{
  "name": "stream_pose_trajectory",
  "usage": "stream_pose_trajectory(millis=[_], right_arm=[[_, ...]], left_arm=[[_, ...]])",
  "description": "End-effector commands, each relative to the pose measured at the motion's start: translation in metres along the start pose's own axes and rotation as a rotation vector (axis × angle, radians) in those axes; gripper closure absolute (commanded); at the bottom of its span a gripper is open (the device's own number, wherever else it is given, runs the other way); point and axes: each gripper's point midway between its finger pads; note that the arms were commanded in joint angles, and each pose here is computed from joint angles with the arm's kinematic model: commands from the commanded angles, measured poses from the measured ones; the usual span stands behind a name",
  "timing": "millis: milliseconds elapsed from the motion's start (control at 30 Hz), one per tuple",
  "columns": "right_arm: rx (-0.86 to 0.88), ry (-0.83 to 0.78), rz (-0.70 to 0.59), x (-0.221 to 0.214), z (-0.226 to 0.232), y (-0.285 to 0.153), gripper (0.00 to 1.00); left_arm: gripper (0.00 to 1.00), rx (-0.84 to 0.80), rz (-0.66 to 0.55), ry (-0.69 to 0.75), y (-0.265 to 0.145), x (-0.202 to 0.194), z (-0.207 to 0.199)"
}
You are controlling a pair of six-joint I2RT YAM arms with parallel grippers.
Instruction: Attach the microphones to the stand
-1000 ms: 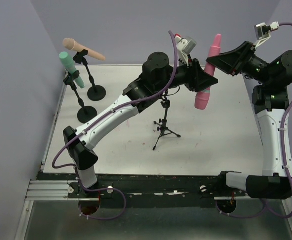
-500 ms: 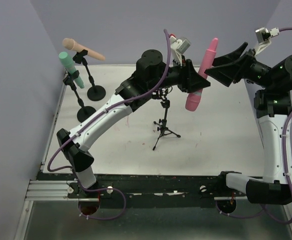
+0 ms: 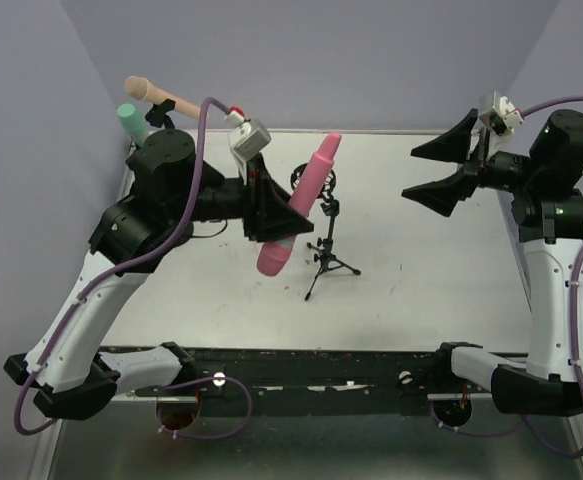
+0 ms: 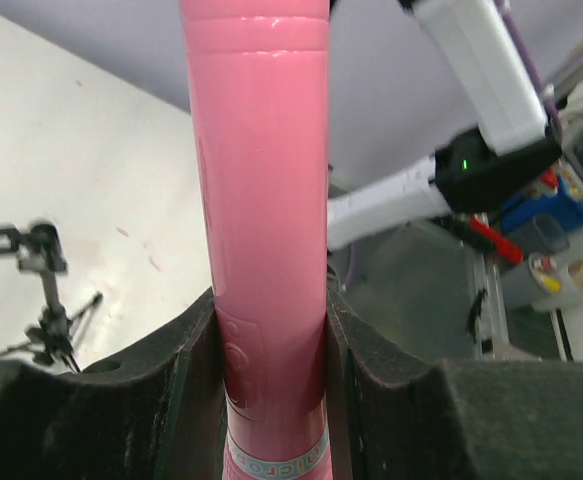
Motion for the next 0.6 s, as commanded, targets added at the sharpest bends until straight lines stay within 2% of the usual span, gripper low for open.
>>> stream_pose_trajectory(millis=[0,133,300,567], right_arm=[[0.027,-0.202,0.133,-0.055,0.004,-0.01,0.0],[0.168,-0.374,0.221,-0.108,0.029,-0.01,0.0],[0.32,-0.371,0.281,-0.164,0.063,0.001,0.0],[0.479,-0.32,0.237,-0.186,0.102,0.011,0.0]], left_arm=[[0.98,-0.036,0.264,-0.101,-0.03,-0.093,-0.002],[0.98,-0.074,0.338,-0.207,-0.04,-0.144,0.001],[0.98,-0.141,0.417,-0.399,-0.042,-0.194,0.002],[0.98,-0.187,0.536,-0.508,-0.047,-0.246,-0.003]])
Point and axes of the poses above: each gripper's point midway between its finger pads, its own y axis out along the fingers, its own z axis along the line the jaws close on, x = y × z, and after that the axes turned 3 degrees about -y, right-handed
